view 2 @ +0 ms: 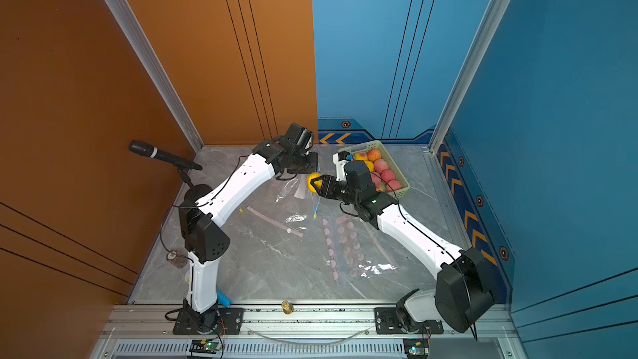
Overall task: Place the peach in a zip-top bag and seal the zipper
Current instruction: Place the peach in the zipper food storage bag.
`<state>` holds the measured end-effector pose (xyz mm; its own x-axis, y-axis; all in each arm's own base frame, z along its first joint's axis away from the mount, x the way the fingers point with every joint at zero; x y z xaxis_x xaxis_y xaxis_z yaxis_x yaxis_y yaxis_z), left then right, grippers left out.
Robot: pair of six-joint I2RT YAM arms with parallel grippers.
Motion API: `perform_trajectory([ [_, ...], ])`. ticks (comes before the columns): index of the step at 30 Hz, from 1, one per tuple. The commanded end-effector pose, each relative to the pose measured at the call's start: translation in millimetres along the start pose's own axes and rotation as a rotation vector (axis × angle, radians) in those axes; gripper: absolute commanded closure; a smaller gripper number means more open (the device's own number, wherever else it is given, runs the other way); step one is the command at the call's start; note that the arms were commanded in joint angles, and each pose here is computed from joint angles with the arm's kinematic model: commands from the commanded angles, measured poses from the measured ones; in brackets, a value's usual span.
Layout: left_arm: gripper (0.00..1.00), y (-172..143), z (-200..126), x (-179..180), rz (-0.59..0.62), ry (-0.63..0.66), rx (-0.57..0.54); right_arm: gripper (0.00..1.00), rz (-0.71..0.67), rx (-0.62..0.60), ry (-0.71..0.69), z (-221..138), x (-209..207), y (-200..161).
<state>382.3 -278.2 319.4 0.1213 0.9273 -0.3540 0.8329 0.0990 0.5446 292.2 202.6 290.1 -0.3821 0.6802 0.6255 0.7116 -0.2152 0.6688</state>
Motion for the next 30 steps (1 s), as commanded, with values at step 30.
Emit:
perform_trajectory([
  [30, 1.00, -18, -60, -17, -0.028, -0.107, -0.010, 0.18, -0.070, -0.006, -0.229, 4, -8, 6],
])
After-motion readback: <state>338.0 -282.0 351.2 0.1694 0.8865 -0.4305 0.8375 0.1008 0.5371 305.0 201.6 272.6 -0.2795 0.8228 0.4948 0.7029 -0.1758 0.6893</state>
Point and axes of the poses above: each gripper's point midway between its finger pads, its own z axis out along the fingers, its own x axis along the line the jaws close on, y = z × x, the point moved 10 cm from there along -z, back along the fingers, and after that the axes turned 4 degrees about -z, right-handed, at the moved point
